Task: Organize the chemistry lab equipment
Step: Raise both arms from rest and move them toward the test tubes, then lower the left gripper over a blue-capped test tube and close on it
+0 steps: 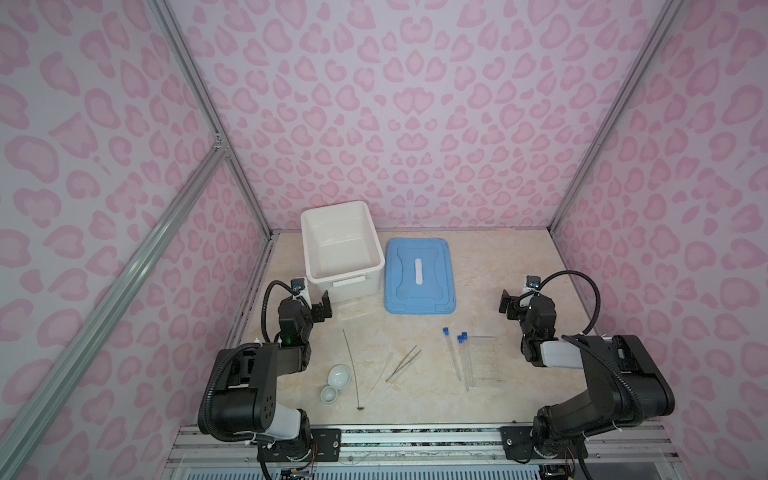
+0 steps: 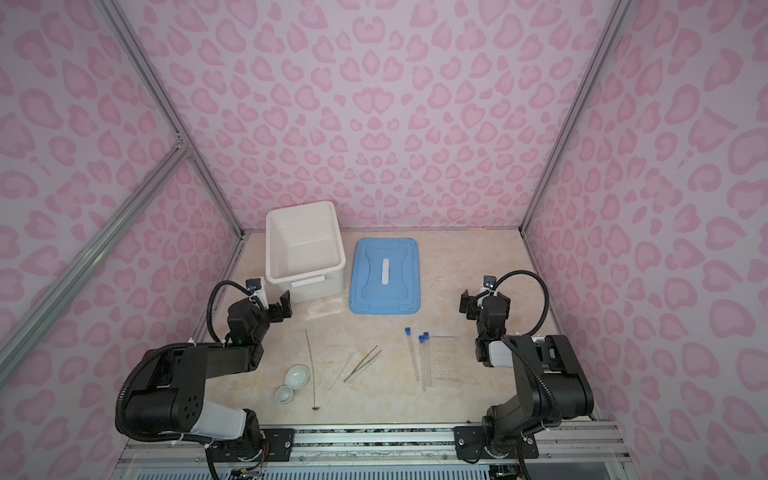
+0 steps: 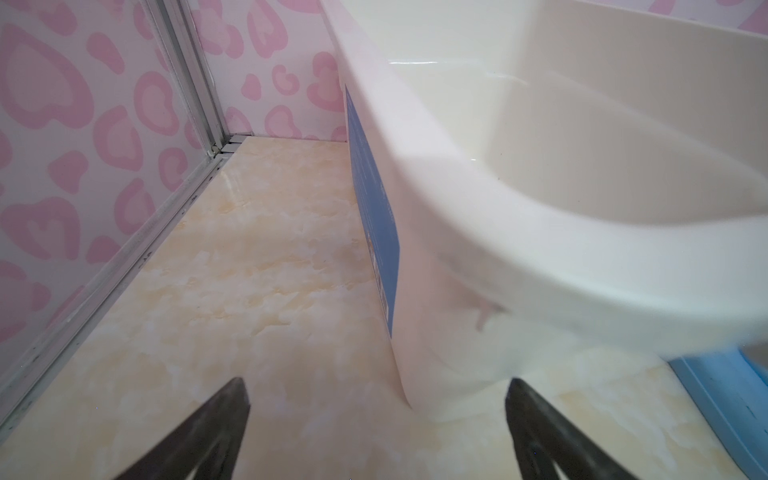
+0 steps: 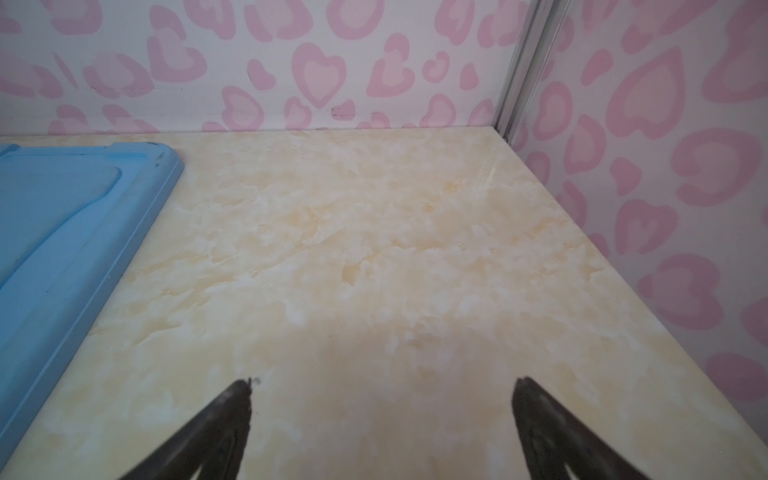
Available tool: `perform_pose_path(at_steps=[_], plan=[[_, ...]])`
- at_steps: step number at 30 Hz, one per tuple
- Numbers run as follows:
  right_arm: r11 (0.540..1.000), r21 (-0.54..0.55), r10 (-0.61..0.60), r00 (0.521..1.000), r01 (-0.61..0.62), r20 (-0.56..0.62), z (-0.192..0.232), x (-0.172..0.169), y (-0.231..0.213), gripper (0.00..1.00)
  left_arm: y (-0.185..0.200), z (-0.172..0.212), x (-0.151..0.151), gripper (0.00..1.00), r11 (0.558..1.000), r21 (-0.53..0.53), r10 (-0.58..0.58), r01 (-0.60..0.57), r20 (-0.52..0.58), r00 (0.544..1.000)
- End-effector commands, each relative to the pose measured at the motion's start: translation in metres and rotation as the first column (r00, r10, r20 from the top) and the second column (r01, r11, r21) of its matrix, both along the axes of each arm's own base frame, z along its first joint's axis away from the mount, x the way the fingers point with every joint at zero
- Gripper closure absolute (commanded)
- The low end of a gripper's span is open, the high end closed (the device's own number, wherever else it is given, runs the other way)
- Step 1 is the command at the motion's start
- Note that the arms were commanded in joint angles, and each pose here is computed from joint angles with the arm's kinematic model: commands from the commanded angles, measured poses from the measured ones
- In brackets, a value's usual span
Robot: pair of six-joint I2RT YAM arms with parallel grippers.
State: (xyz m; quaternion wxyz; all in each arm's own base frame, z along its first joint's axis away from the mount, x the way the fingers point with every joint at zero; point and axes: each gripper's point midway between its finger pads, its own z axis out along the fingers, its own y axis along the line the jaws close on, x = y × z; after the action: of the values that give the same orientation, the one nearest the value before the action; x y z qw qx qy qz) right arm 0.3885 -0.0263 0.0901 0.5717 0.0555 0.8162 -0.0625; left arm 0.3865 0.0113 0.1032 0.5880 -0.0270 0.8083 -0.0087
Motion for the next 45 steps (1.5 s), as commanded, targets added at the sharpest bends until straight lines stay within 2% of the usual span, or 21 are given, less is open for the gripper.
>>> perform_pose_path(at_steps=[1,8,12,16,20,22,24,26,31,34,36,38,40,41,43,45], plan=[[1.0,-0.007,-0.009,0.999,0.009,0.037,0.008,0.002,-0.001,0.01,0.001,0.013,0.003,0.03,1.0,0.005,0.007,-0.007,0.049,0.999],[1.0,-0.007,-0.007,0.999,0.008,0.036,0.008,0.001,-0.001,0.01,0.001,0.013,0.002,0.03,1.0,0.006,0.006,-0.006,0.051,0.999],[1.0,-0.006,0.001,0.997,0.0,0.071,0.014,-0.003,0.0,0.01,0.011,0.025,0.002,0.03,0.998,-0.006,0.067,-0.067,0.045,0.997],[1.0,-0.029,0.003,0.993,0.0,0.122,0.036,-0.017,0.004,0.01,0.022,0.048,-0.016,0.03,0.991,-0.007,0.136,-0.136,0.1,0.986],[0.999,0.031,0.007,0.994,-0.01,0.108,0.048,-0.028,0.009,0.01,0.022,0.062,-0.032,0.02,0.99,-0.024,0.144,-0.142,0.132,0.981],[0.997,0.08,0.011,0.993,-0.02,0.12,0.054,-0.036,0.012,0.01,0.027,0.073,-0.038,0.03,0.98,-0.084,0.19,-0.18,0.144,0.971],[0.992,0.116,0.028,0.994,-0.04,0.105,0.06,-0.043,0.017,0.02,0.027,0.091,-0.041,0.05,0.963,-0.187,0.225,-0.196,0.149,0.963],[0.98,0.198,-0.02,0.998,0.008,0.062,0.066,-0.053,0.014,0.01,0.03,0.106,-0.043,0.05,0.894,-0.372,0.303,-0.249,0.095,0.948],[0.953,0.303,-0.019,1.0,0.011,0.024,0.091,-0.078,0.019,0.01,-0.031,0.14,-0.048,0.04,0.881,-0.471,0.09,-0.04,0.082,0.993],[0.941,0.335,0.036,0.999,-0.035,0.001,0.101,-0.091,0.03,0.02,-0.066,0.129,-0.069,0.04,0.876,-0.478,0.039,-0.057,-0.048,0.998],[0.934,0.351,0.074,0.997,-0.063,-0.016,0.108,-0.097,0.037,0.02,-0.094,0.121,-0.083,0.03,0.868,-0.495,-0.025,-0.025,-0.094,0.995],[0.926,0.366,0.116,0.992,-0.09,-0.052,0.111,-0.101,0.048,0.02,-0.125,0.117,-0.097,0.02,0.863,-0.505,-0.091,0.013,-0.13,0.987],[0.924,0.366,0.158,0.982,-0.109,-0.106,0.109,-0.102,0.061,0.03,-0.156,0.109,-0.108,0.0,0.878,-0.477,-0.148,0.046,-0.177,0.973],[0.927,0.338,0.214,0.968,-0.159,-0.13,0.108,-0.101,0.074,0.04,-0.175,0.105,-0.113,0.0,0.889,-0.451,-0.187,0.077,-0.204,0.961],[0.941,0.296,0.227,0.956,-0.166,-0.186,0.104,-0.101,0.085,0.03,-0.21,0.094,-0.12,0.0,0.908,-0.402,-0.244,0.122,-0.267,0.932],[0.936,0.312,0.238,0.949,-0.166,-0.209,0.101,-0.099,0.094,0.04,-0.248,0.076,-0.126,0.01,0.915,-0.362,-0.305,0.177,-0.335,0.891]])
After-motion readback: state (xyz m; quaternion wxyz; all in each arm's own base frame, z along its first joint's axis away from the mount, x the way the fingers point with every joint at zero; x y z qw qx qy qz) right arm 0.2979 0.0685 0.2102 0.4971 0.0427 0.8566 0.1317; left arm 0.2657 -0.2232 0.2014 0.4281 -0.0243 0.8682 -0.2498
